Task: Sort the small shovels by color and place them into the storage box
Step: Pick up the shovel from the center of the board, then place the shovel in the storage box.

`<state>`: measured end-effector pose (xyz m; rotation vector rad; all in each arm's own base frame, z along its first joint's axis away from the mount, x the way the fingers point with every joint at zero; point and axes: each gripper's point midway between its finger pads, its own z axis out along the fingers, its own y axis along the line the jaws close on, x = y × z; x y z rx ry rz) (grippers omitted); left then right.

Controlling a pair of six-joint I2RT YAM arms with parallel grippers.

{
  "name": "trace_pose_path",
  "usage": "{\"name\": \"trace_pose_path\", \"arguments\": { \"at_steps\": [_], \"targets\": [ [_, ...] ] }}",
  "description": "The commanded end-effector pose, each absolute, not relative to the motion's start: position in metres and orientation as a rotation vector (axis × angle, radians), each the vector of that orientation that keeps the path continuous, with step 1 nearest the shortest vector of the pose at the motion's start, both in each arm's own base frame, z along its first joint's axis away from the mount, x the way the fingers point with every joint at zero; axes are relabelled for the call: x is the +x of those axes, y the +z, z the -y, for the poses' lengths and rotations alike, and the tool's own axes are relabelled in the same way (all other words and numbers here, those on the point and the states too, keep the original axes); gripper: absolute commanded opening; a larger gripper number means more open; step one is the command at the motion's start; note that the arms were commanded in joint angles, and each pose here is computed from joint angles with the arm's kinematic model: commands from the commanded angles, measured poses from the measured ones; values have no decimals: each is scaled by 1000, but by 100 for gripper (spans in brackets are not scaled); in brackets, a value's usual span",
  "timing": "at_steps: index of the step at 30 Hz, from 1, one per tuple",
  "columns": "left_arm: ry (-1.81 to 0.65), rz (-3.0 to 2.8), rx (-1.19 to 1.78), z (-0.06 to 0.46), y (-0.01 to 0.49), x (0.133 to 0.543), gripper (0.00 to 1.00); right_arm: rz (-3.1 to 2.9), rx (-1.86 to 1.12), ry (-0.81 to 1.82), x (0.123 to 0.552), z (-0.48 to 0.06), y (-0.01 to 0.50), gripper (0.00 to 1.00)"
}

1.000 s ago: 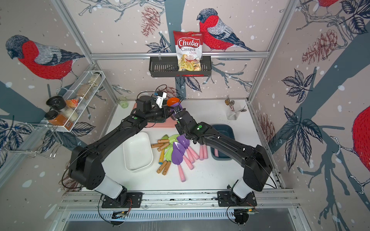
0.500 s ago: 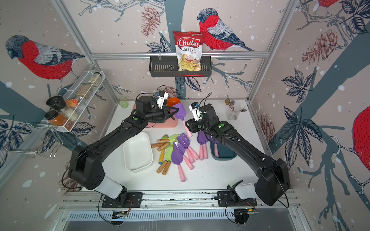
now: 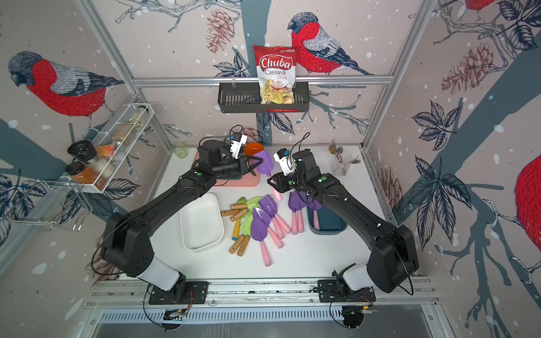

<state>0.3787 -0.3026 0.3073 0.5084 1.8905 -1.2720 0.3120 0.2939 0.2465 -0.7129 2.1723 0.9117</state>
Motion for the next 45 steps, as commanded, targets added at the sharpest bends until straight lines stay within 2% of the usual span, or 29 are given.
{"name": "trace_pose_path", "arguments": {
  "at_steps": [1, 3, 5, 6, 7, 10, 14, 19, 24, 33, 45],
  "targets": [
    [-1293, -1837, 536, 305, 318, 377, 0, -2180, -708, 908, 314, -293, 250, 13],
    [-1292, -1838, 533, 305, 318, 378, 0, -2199, -707, 887, 315, -288, 248, 5],
    [-1287, -1844, 527, 304, 317, 379, 0, -2212, -700, 867, 318, -281, 247, 2],
    [-1280, -1850, 520, 304, 316, 380, 7, -2221, -693, 854, 320, -275, 247, 2],
    [-1271, -1857, 513, 303, 315, 381, 22, -2228, -684, 842, 322, -269, 247, 2],
    [-1228, -1885, 489, 298, 307, 387, 57, -2258, -650, 795, 329, -243, 244, 0],
    [-1151, -1914, 490, 289, 294, 395, 69, -2360, -551, 707, 343, -182, 222, 0],
    [-947, -1978, 573, 274, 265, 405, 72, -2586, -384, 577, 348, -101, 169, 0],
    [-857, -2055, 588, 261, 233, 405, 73, -2796, -270, 518, 331, -60, 126, 0],
    [-813, -2101, 601, 253, 210, 398, 73, -2874, -131, 515, 305, -40, 98, 0],
    [-790, -2133, 569, 251, 201, 404, 73, -3068, -18, 491, 304, -30, 55, 0]
  ]
}}
